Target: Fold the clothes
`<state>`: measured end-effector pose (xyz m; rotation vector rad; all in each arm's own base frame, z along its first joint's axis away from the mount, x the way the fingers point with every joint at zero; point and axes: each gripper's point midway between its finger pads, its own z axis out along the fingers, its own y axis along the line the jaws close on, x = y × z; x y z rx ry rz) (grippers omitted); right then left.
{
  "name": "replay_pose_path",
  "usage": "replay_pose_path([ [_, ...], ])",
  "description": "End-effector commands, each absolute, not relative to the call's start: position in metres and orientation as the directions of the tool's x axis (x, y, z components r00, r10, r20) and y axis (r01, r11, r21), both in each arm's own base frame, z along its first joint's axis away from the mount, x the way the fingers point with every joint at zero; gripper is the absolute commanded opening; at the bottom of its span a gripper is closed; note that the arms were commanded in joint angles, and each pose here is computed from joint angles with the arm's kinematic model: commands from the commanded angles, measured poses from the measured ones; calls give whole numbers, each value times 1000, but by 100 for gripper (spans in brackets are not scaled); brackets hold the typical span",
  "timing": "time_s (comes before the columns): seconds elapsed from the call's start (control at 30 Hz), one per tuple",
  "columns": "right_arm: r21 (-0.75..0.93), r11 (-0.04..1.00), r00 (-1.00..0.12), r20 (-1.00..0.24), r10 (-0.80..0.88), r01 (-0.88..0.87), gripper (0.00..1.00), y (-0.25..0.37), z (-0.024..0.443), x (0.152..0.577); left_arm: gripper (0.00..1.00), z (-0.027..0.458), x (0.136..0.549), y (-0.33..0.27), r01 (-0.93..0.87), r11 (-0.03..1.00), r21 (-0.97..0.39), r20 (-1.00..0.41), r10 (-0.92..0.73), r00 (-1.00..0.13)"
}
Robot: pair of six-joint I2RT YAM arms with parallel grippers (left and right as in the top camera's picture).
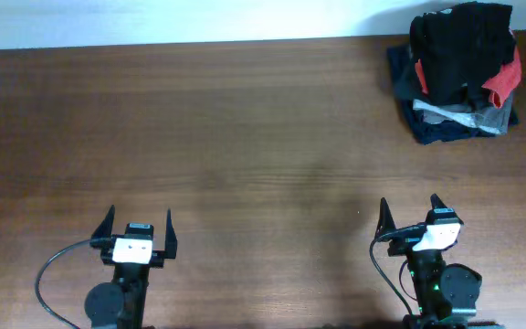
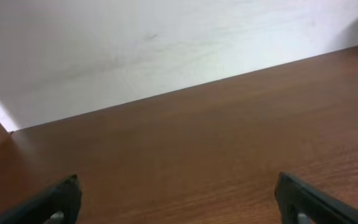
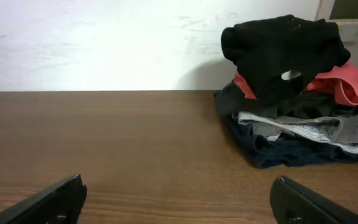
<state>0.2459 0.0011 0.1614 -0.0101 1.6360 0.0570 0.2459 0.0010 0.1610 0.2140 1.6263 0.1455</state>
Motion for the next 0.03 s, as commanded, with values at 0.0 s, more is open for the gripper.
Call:
replay_pose_path([
  [0.0,35,999,-65,-997,33,-25,99,-2,159,246,99,160,246,2,44,977,207,-976,210,-57],
])
